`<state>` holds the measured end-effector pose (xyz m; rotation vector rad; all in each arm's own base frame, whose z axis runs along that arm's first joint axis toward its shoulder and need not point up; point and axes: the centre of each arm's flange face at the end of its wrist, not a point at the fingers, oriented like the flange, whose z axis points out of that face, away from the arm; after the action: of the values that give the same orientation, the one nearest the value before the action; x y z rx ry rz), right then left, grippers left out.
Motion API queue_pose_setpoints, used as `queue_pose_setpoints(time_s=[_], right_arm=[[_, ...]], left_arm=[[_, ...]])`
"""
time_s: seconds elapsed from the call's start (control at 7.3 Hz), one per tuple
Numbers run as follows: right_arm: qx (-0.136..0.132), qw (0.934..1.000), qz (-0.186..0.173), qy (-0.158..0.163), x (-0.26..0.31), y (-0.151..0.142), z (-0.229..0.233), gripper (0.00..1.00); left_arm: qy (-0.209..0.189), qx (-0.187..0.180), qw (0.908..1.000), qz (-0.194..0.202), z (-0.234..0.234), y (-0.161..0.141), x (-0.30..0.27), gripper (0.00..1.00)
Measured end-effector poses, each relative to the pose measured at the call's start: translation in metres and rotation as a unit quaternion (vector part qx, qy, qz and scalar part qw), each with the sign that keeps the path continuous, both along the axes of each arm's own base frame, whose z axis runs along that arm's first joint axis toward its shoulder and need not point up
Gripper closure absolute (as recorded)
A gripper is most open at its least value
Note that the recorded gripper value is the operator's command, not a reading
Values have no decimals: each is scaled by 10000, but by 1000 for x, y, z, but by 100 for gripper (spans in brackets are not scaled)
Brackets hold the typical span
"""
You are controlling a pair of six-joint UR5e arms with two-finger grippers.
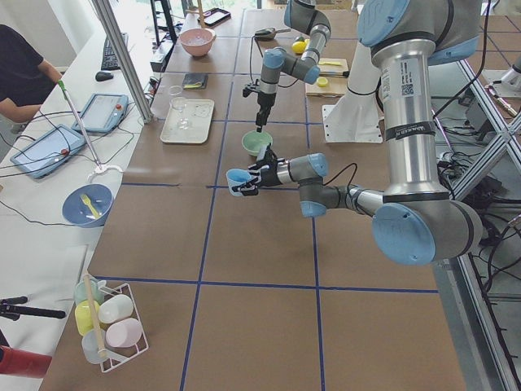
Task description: Pour ice into bowl
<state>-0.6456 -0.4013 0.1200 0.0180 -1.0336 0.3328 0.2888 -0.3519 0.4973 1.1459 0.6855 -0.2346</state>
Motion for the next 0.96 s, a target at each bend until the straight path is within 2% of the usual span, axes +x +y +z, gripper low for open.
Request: queue_pose_setpoints(time_s=[0.14,0.27,0.41,0.69,0.82,0.96], right_arm=[[106,9999,-27,-71,36,7,25,0],[246,9996,-115,-90,69,11,47,0],[321,9993,-184,-86,87,11,61,0],[356,9991,-216,-89,103,9,73,0],[359,9991,-214,-90,105,9,75,0],[359,9991,-212,-87,106,9,76,0]], left_arm=[[-20,18,10000,44,-16,0,8,100],[-209,-55,9997,139,-38,0,29,100],[-496,-132,9984,221,-70,1,64,100],[-1147,-7,9934,82,-113,24,124,100],[-1475,155,9889,-3,-118,39,140,100],[-2058,423,9776,-103,-118,51,149,100]])
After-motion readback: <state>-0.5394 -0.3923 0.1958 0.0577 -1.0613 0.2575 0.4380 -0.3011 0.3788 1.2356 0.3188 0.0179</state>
